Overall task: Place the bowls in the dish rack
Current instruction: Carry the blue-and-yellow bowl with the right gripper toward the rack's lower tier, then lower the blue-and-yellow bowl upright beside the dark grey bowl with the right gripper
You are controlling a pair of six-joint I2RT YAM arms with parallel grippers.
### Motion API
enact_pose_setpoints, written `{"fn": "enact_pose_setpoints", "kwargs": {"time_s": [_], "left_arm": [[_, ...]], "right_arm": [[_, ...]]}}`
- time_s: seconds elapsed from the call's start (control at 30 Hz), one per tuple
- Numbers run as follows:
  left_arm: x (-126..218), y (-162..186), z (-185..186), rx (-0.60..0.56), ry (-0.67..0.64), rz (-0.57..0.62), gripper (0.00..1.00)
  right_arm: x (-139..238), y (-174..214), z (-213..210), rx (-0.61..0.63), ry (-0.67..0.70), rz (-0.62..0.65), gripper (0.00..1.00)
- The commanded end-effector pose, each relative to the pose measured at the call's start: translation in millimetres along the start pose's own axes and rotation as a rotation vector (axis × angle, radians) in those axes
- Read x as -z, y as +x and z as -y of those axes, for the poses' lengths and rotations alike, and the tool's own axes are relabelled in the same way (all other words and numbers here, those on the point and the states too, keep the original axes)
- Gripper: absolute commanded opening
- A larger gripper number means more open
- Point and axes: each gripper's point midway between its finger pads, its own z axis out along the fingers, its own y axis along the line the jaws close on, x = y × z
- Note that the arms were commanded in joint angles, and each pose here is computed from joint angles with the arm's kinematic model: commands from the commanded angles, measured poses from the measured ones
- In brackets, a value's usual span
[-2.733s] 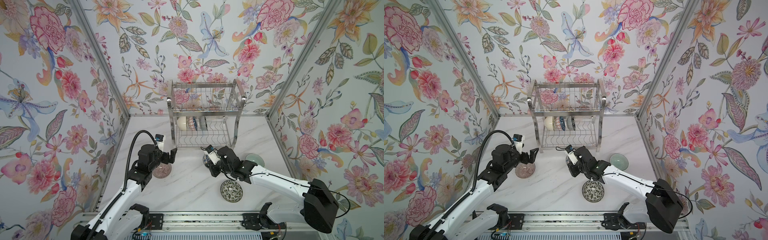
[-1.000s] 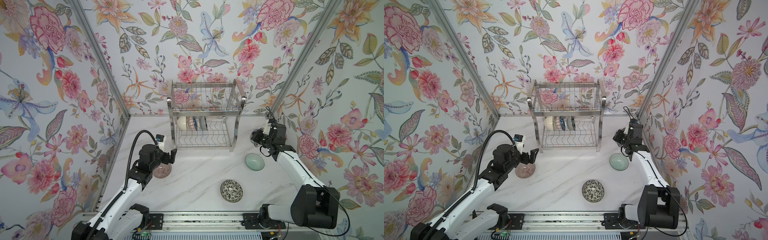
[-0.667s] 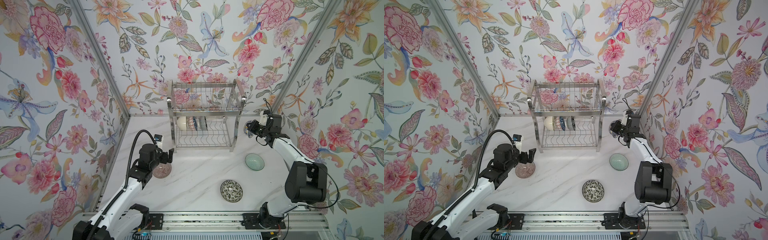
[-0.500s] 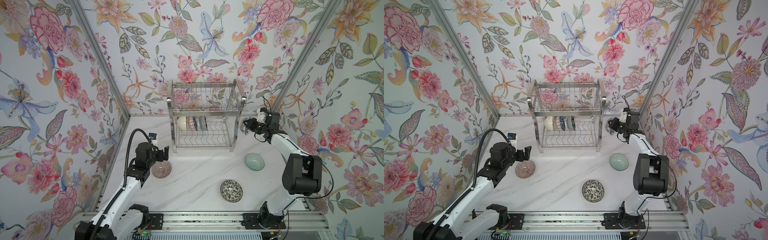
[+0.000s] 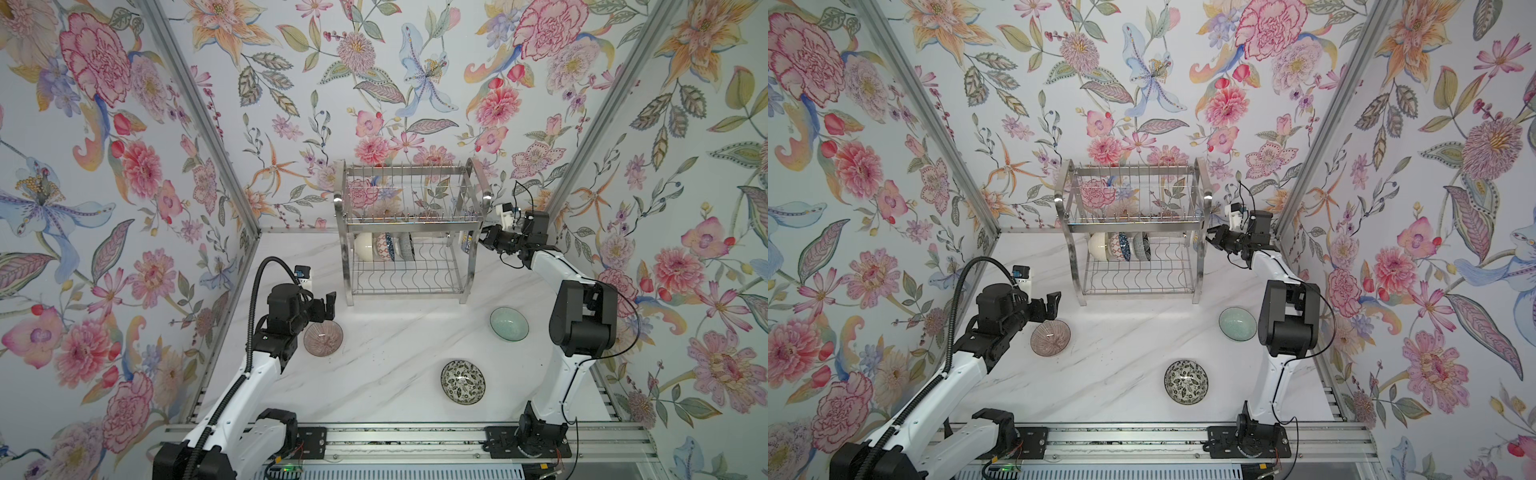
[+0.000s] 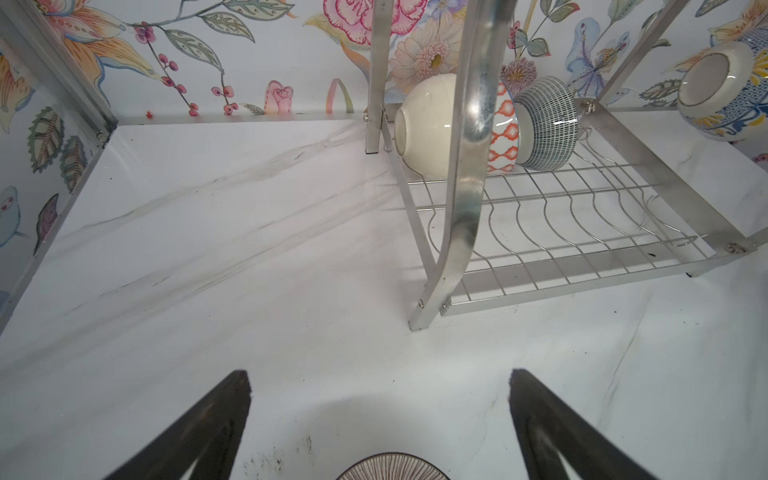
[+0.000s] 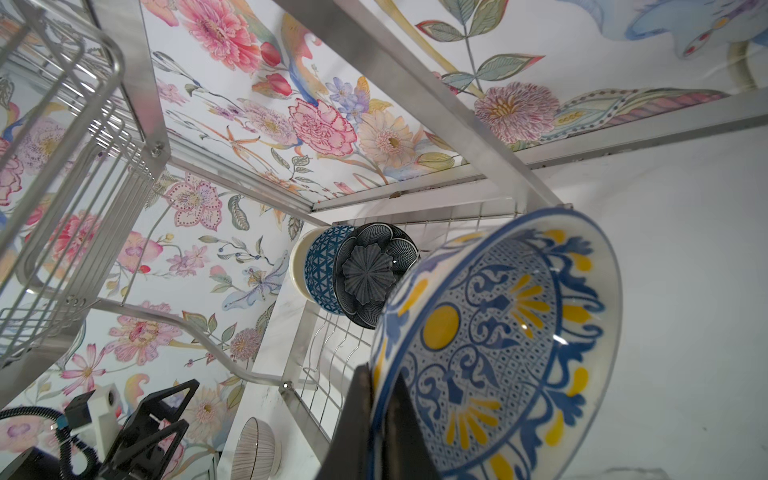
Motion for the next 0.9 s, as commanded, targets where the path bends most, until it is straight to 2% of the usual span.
{"fn": "enact_pose_setpoints", "kwargs": {"time_s": [0.0,0.17,0.3,0.5,0.87], "left_arm": [[5.4,-15.6,28.1,-0.041,0.170,0.049,0.99],[13.6,-14.5,60.2,-0.076,0.364,0.076,0.99],[16.4,-11.3,73.4,-0.083,0.452,0.077,0.99],[16.3,-6.1,82.7,-0.087,0.517,0.077,0.99],[7.1,2.9,83.4,-0.086,0.529,0.035,0.99]], "right_arm": [[-2.9,-10.9,-30.7,0.088,-0.125,-0.012,0.02],[-3.7,-9.0,-36.3,0.103,-0.161,-0.028,0.02],[-3.9,-6.1,-41.0,0.105,-0.192,-0.045,0.02],[-6.5,0.8,-46.7,0.114,-0.245,-0.079,0.02],[-21.3,4.7,-45.3,0.115,-0.299,-0.126,0.02]]}}
